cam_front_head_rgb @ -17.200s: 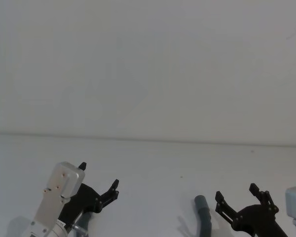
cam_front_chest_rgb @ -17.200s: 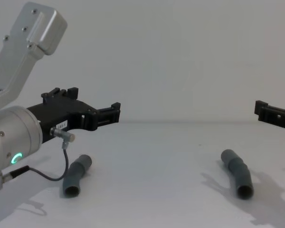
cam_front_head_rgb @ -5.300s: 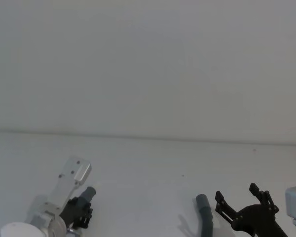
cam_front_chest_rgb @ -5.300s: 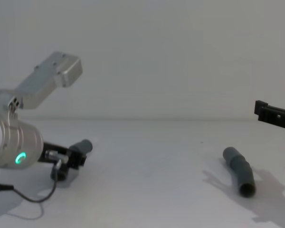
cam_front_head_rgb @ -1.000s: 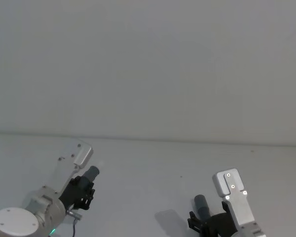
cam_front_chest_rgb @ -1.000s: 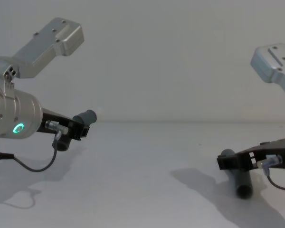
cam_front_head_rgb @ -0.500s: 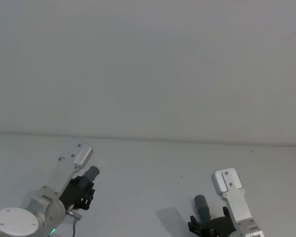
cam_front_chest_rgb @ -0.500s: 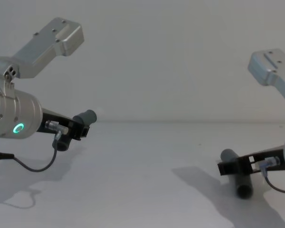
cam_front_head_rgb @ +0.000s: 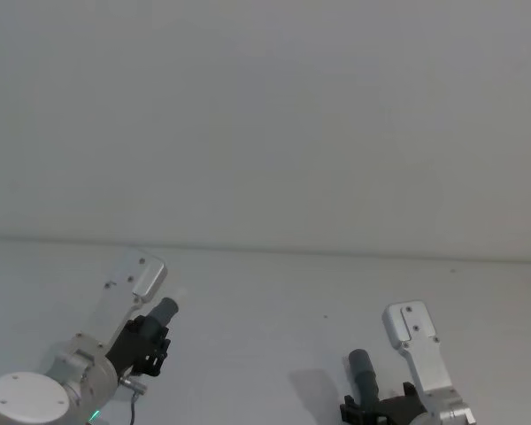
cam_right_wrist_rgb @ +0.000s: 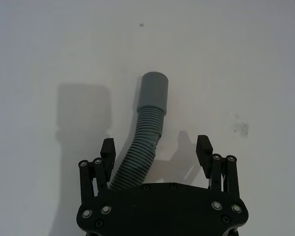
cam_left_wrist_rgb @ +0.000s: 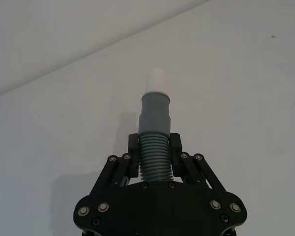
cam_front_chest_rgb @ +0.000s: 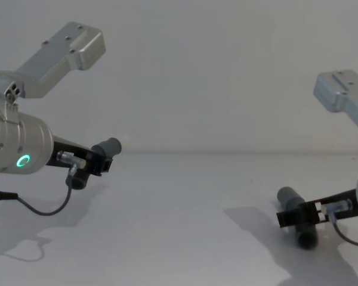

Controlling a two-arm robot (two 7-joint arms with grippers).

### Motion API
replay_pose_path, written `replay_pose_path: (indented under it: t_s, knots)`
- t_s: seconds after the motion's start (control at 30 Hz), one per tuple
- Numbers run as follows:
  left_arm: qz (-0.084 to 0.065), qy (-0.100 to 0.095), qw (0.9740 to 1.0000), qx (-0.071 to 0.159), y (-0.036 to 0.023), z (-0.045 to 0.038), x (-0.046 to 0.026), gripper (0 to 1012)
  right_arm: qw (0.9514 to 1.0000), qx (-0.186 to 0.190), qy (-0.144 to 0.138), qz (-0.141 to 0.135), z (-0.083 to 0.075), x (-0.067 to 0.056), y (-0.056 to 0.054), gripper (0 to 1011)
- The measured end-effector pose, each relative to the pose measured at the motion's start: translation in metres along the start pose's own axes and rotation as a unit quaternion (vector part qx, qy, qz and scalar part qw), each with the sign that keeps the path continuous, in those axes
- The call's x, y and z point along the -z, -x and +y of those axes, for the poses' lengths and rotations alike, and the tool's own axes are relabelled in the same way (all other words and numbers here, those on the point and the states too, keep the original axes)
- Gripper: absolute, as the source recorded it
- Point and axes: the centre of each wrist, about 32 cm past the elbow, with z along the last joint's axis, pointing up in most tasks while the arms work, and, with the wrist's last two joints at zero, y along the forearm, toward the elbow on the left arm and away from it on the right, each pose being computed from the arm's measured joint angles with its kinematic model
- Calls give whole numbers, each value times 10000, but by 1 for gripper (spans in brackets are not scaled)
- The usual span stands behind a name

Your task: Use both hands to pick up one end of the pipe from the table, align the ends, and insert them.

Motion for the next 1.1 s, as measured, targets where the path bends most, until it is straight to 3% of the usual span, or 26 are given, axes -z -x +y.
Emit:
replay_pose_path:
  t_s: [0.23, 0.43, 0.73, 0.83, 1.1]
  knots:
    - [0, 0, 10000, 0, 0, 0, 0, 329, 9998, -9, 154, 129, 8, -26, -8, 1000]
    - [0, 0, 10000, 0, 0, 0, 0, 329, 9995, -23, 232, 211, 11, -43, -14, 902]
    - [0, -1, 10000, 0, 0, 0, 0, 329, 9992, -37, 291, 267, 13, -54, -17, 667]
    - [0, 0, 10000, 0, 0, 0, 0, 329, 9991, -36, 312, 285, 14, -58, -20, 502]
    - [0, 0, 10000, -1, 0, 0, 0, 329, 9990, -32, 336, 300, 16, -61, -23, 273]
